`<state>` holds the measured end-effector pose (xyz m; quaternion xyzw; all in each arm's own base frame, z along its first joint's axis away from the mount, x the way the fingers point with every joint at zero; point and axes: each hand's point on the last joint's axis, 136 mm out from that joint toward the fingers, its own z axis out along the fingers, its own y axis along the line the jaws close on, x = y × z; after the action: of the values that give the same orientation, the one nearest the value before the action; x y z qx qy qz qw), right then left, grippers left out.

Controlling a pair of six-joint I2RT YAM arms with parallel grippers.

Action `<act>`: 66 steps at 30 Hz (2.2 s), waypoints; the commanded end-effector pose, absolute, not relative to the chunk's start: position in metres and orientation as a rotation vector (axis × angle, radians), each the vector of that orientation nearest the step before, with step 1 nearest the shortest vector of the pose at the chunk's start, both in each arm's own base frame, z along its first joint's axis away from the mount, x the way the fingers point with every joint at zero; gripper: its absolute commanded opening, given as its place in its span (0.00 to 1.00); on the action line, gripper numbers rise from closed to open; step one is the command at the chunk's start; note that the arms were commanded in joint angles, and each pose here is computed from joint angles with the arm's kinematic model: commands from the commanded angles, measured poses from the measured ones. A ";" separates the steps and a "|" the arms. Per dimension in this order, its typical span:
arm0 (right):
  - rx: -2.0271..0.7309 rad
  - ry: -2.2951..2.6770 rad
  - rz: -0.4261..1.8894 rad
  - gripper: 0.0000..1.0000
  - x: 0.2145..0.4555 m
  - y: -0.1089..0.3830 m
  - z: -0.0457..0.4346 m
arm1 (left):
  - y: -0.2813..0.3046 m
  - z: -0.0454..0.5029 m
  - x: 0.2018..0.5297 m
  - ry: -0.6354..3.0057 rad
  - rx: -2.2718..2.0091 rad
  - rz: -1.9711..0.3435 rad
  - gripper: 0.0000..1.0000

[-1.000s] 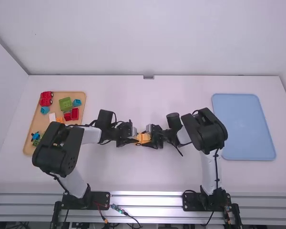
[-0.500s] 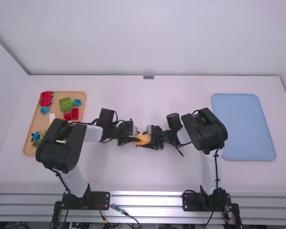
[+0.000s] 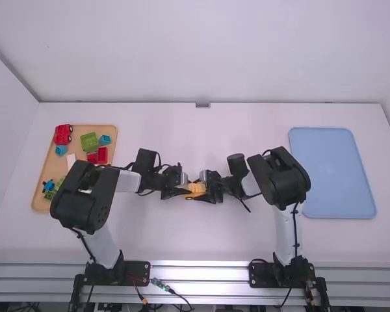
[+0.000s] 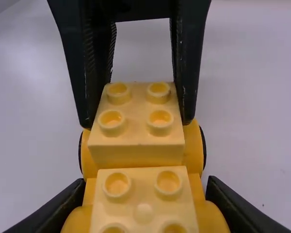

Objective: Assemble lego blocks to make yellow taxi

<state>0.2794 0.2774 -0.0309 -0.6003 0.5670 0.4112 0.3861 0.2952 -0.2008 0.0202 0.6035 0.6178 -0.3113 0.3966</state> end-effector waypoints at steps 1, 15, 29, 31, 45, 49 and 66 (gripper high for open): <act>-1.521 1.496 1.022 0.44 0.284 0.276 -0.041 | -0.208 0.023 0.285 1.504 1.553 -0.853 0.02; -1.480 1.497 0.967 0.45 0.285 0.281 -0.038 | -0.224 0.015 0.287 1.547 1.589 -0.795 0.02; -1.487 1.530 0.944 0.45 0.284 0.289 -0.042 | -0.224 0.015 0.289 1.544 1.598 -0.780 0.23; -1.481 1.533 0.941 0.45 0.286 0.287 -0.042 | -0.224 0.015 0.289 1.543 1.598 -0.780 0.25; -1.519 1.502 0.922 0.50 0.280 0.285 -0.045 | -0.224 0.016 0.288 1.545 1.594 -0.792 0.28; -1.541 1.482 0.909 0.52 0.278 0.283 -0.047 | -0.225 0.016 0.288 1.548 1.592 -0.795 0.28; -1.572 1.546 0.948 0.54 0.283 0.283 -0.053 | -0.227 0.020 0.284 1.516 1.603 -0.825 0.53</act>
<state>0.2790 0.2903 -0.0328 -0.6079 0.5705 0.4022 0.3784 0.2900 -0.2229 0.0215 0.6269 0.6007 -0.3088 0.3883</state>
